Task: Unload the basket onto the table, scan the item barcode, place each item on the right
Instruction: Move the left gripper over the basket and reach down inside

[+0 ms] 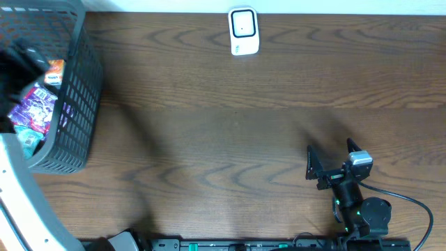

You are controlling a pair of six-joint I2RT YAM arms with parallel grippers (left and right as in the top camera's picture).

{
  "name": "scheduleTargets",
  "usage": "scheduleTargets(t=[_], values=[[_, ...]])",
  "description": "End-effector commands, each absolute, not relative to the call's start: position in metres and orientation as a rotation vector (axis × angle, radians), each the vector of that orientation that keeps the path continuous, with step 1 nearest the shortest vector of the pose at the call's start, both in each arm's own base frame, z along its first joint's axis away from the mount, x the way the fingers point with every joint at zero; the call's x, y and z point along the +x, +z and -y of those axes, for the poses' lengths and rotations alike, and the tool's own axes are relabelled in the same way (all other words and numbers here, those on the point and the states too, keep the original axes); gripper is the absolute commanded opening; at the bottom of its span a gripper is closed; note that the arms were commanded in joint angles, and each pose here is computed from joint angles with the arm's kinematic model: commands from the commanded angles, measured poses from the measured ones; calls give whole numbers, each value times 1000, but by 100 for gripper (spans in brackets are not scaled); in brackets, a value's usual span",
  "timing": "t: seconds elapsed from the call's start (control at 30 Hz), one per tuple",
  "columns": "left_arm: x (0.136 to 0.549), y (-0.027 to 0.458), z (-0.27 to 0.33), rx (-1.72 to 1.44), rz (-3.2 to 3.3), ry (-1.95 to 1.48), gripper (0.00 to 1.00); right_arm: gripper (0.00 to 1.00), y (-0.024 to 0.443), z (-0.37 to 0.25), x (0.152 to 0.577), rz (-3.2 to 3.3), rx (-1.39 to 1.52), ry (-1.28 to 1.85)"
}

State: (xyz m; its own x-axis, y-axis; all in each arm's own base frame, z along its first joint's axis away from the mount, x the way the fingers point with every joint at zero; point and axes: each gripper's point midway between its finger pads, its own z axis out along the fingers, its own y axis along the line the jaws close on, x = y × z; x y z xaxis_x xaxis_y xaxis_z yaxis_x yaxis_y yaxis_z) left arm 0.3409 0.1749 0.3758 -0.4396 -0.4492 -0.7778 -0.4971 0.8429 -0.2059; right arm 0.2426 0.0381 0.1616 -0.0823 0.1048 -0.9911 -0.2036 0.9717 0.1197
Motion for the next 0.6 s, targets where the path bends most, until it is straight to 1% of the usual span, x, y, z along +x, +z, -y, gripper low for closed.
scheduleTargets(t=[0.0,0.17,0.43,0.57], values=[[339,384,-202,-797,-2055,81,98,99,160,-37,243,-1633,-83,242],[346,376,-214,-813,-2059,91,98,99,160,-37,243,-1633,-83,242],[347,398,-251,-858,-1927,308,98,99,160,-37,243,-1633,-83,242],[340,394,-271,-929,-1908,434,98,99,160,-37,243,-1633,-83,242]])
